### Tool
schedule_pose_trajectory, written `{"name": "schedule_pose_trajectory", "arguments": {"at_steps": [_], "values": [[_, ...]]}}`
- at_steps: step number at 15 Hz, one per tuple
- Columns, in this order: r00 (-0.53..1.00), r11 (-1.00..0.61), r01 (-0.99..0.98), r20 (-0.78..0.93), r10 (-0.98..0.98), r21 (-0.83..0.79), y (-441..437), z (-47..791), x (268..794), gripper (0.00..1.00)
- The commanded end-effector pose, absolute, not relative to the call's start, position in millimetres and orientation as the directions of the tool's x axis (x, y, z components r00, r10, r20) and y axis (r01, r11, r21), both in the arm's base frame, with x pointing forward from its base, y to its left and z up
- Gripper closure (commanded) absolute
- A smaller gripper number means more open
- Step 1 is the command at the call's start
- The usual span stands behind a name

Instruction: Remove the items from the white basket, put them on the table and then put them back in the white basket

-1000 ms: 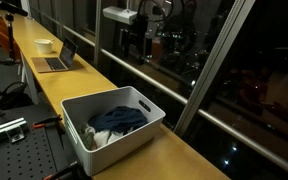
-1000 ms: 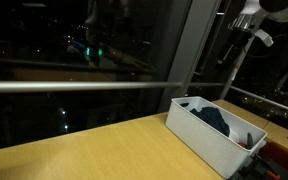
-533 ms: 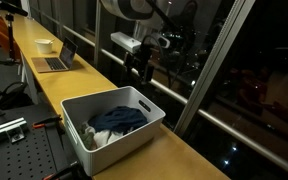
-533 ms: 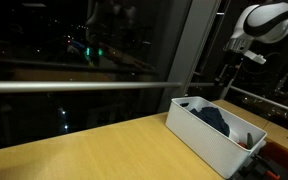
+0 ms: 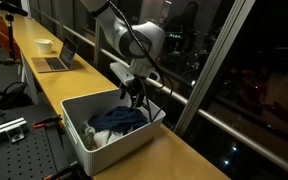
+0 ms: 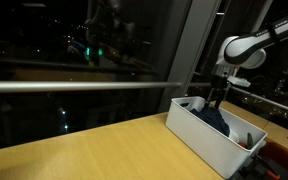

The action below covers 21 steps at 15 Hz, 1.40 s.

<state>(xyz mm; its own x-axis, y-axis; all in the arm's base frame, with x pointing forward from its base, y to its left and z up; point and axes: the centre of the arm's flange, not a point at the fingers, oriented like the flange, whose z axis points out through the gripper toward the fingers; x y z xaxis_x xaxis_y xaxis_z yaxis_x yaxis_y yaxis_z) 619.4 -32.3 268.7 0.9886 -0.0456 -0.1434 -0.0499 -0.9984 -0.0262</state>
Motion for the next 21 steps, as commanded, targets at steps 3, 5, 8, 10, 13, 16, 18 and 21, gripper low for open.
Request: {"name": "schedule_pose_trajectory", "arguments": {"at_steps": [3, 5, 8, 10, 13, 16, 18, 21], "values": [[0.983, -0.994, -0.105, -0.150, -0.102, -0.015, -32.4, 190.4, 606.6, 0.00], [0.982, -0.994, -0.113, -0.155, -0.112, 0.001, -29.7, 160.3, 597.5, 0.00], [0.978, -0.992, -0.123, -0.169, -0.125, 0.019, -24.6, 118.9, 577.0, 0.00], [0.972, -0.991, -0.134, -0.190, -0.137, 0.026, -24.0, 92.2, 562.4, 0.00], [0.970, -0.988, -0.153, -0.187, -0.156, 0.031, -25.7, 88.1, 549.7, 0.26], [0.971, -0.984, -0.174, -0.161, -0.176, 0.024, -25.8, 117.7, 549.3, 0.47], [0.973, -0.983, -0.183, -0.142, -0.182, 0.010, -24.8, 142.6, 549.1, 0.62], [0.977, -0.982, -0.185, -0.108, -0.181, -0.030, -29.6, 185.1, 547.8, 0.85]]}}
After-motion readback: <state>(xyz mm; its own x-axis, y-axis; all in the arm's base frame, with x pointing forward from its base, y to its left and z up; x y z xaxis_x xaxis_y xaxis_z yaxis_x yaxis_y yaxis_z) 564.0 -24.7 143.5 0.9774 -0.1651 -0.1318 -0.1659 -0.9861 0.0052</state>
